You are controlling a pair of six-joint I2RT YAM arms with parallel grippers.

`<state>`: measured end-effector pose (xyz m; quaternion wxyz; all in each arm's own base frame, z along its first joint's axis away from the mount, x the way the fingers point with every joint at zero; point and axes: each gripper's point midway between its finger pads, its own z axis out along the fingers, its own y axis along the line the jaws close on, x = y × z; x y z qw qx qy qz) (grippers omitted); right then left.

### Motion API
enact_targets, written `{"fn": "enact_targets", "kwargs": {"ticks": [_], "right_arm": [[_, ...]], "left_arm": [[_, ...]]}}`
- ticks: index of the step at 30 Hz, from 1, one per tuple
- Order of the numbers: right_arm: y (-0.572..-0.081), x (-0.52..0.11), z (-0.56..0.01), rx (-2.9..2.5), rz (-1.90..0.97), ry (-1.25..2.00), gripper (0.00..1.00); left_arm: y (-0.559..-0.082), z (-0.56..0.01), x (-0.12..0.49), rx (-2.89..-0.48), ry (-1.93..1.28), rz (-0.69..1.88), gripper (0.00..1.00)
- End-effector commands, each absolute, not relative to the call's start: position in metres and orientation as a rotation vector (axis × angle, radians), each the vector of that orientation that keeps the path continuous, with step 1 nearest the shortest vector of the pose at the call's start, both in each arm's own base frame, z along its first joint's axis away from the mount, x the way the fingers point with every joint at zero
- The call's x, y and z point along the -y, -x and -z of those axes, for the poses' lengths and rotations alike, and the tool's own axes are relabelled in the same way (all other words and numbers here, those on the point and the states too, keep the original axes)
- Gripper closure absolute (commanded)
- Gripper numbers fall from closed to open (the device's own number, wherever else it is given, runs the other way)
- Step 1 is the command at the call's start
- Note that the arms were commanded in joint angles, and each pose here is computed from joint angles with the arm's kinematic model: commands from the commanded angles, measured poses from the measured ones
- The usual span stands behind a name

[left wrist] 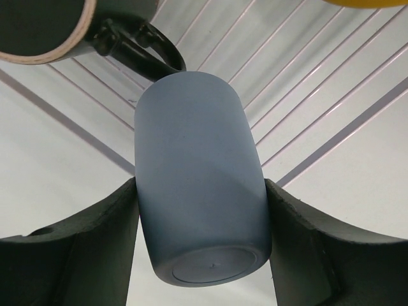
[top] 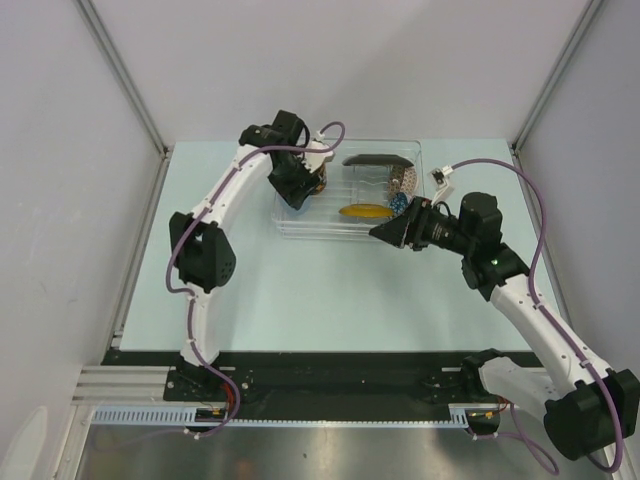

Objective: Load the mixed dishes into the dish rack

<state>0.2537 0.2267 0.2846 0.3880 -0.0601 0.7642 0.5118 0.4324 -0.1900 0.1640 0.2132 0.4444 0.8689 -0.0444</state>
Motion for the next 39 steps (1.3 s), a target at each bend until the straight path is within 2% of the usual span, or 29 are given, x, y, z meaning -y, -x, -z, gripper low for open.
{"fn": "enact_targets", "kwargs": {"ticks": [1, 15, 39], "right_arm": [[-0.254, -0.225, -0.297, -1.889, -1.316, 0.162, 0.36], [-0.255, -0.226, -0.295, -1.896, -1.326, 0.152, 0.37], [-0.25, -0.225, -0.274, -1.947, -1.343, 0.123, 0.39]], "left_arm": [[-0.432, -0.169, 0.195, -2.358, -1.346, 0.082, 1.0], [-0.409, -0.141, 0.203, -2.353, -1.603, 0.075, 1.0], [-0.435, -0.122, 0.257, -2.169, -1.673, 0.055, 1.0]]}}
